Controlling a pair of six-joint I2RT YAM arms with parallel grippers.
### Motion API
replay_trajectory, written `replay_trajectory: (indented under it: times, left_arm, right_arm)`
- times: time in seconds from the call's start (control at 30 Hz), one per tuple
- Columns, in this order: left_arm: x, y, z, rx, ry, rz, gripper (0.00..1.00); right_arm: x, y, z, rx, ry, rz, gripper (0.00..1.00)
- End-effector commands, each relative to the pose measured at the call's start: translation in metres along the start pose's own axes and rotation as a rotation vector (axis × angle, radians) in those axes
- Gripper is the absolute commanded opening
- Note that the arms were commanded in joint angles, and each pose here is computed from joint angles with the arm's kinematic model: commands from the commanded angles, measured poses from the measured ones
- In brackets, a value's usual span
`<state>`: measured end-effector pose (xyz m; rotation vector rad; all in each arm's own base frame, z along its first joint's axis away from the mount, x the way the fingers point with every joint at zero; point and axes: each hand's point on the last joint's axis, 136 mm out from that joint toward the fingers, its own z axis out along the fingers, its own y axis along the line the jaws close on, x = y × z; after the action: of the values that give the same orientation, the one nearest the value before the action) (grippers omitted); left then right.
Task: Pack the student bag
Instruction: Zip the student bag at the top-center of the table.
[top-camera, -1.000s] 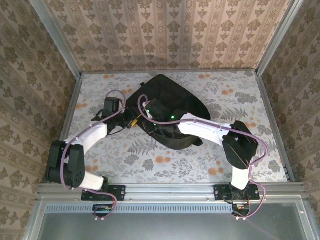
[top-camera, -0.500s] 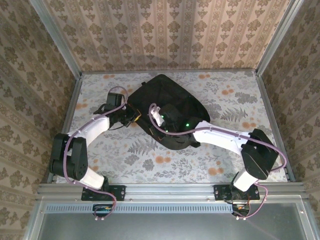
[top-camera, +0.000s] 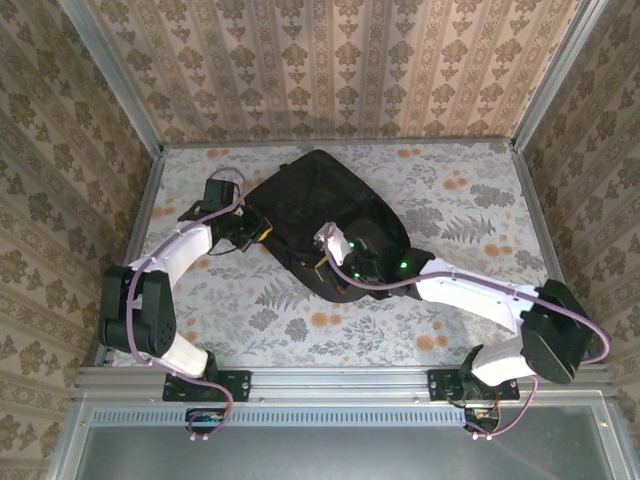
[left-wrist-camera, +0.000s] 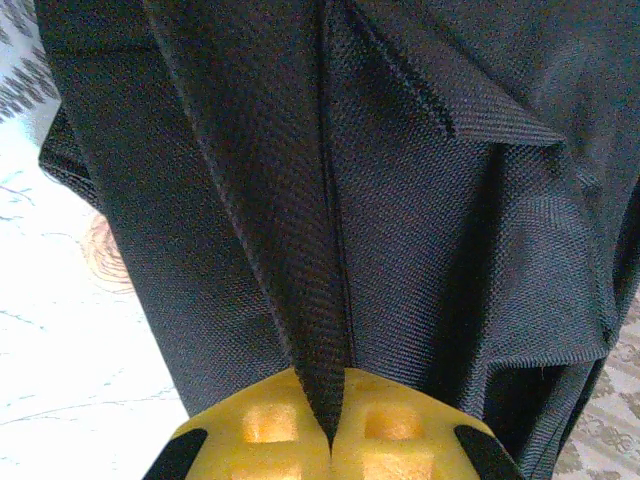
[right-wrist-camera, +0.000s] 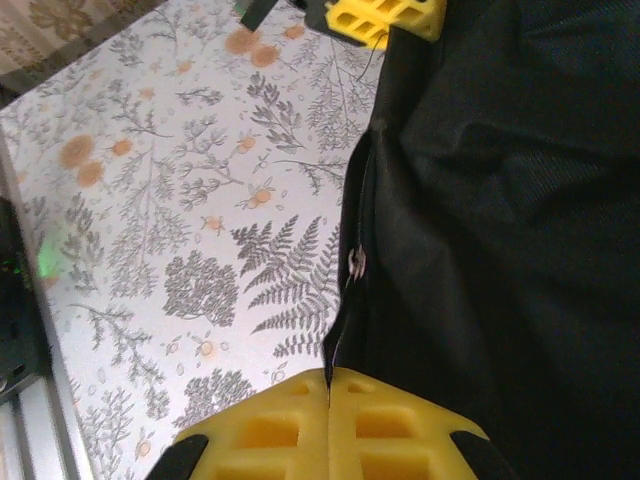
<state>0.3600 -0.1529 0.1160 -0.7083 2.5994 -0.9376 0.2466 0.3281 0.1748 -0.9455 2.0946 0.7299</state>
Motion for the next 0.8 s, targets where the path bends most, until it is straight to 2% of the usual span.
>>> replay_trajectory:
  times: [0.0, 0.1, 0.17, 0.2, 0.23, 0.3, 0.33, 0.4, 0.43, 0.5, 0.53, 0.63, 0.7, 0.77]
  left_arm:
    - [-0.038, 0.006, -0.009, -0.070, -0.128, 0.029, 0.00]
    - [-0.031, -0.003, -0.004, -0.040, -0.097, 0.055, 0.00]
    - [-0.023, -0.006, -0.004, -0.049, -0.076, 0.087, 0.01]
    - [-0.019, -0.005, -0.005, -0.056, -0.068, 0.091, 0.03]
    - [-0.014, -0.005, -0.006, -0.055, -0.058, 0.094, 0.07]
    - [-0.007, -0.001, -0.012, -0.065, -0.043, 0.098, 0.21]
    - [-0.002, 0.001, -0.015, -0.071, -0.036, 0.098, 0.31]
    - [0.006, 0.002, -0.020, -0.053, -0.022, 0.094, 0.46]
    - [0.011, 0.000, -0.022, -0.031, -0.013, 0.089, 0.52]
    - [0.020, -0.006, -0.023, 0.012, 0.006, 0.085, 0.60]
    - [0.024, -0.011, -0.022, 0.036, 0.014, 0.091, 0.63]
    - [0.034, -0.025, -0.016, 0.077, 0.036, 0.120, 0.67]
    - [0.038, -0.026, -0.007, 0.060, 0.052, 0.130, 0.66]
    - [0.040, -0.021, 0.002, 0.043, 0.067, 0.122, 0.64]
  right_arm:
    - [-0.017, 0.014, -0.022, -0.050, -0.086, -0.036, 0.00]
    - [-0.020, 0.007, -0.019, -0.019, -0.092, -0.022, 0.00]
    - [-0.025, -0.009, -0.015, 0.074, -0.079, 0.035, 0.00]
    - [-0.026, -0.016, -0.015, 0.105, -0.071, 0.065, 0.13]
    - [-0.027, -0.021, -0.016, 0.121, -0.060, 0.100, 0.24]
    - [-0.023, -0.034, -0.018, 0.176, -0.028, 0.146, 0.25]
    - [-0.016, -0.048, -0.020, 0.250, -0.002, 0.165, 0.26]
    - [-0.007, -0.079, -0.030, 0.376, 0.029, 0.261, 0.34]
    - [-0.002, -0.096, -0.037, 0.419, 0.035, 0.373, 0.40]
    - [0.003, -0.122, -0.050, 0.421, 0.026, 0.604, 0.41]
    - [0.011, -0.135, -0.045, 0.407, 0.040, 0.701, 0.42]
    - [0.016, -0.153, -0.041, 0.459, 0.053, 0.844, 0.44]
    - [0.029, -0.166, -0.041, 0.567, 0.136, 0.924, 0.44]
    - [0.039, -0.172, -0.036, 0.611, 0.210, 0.974, 0.42]
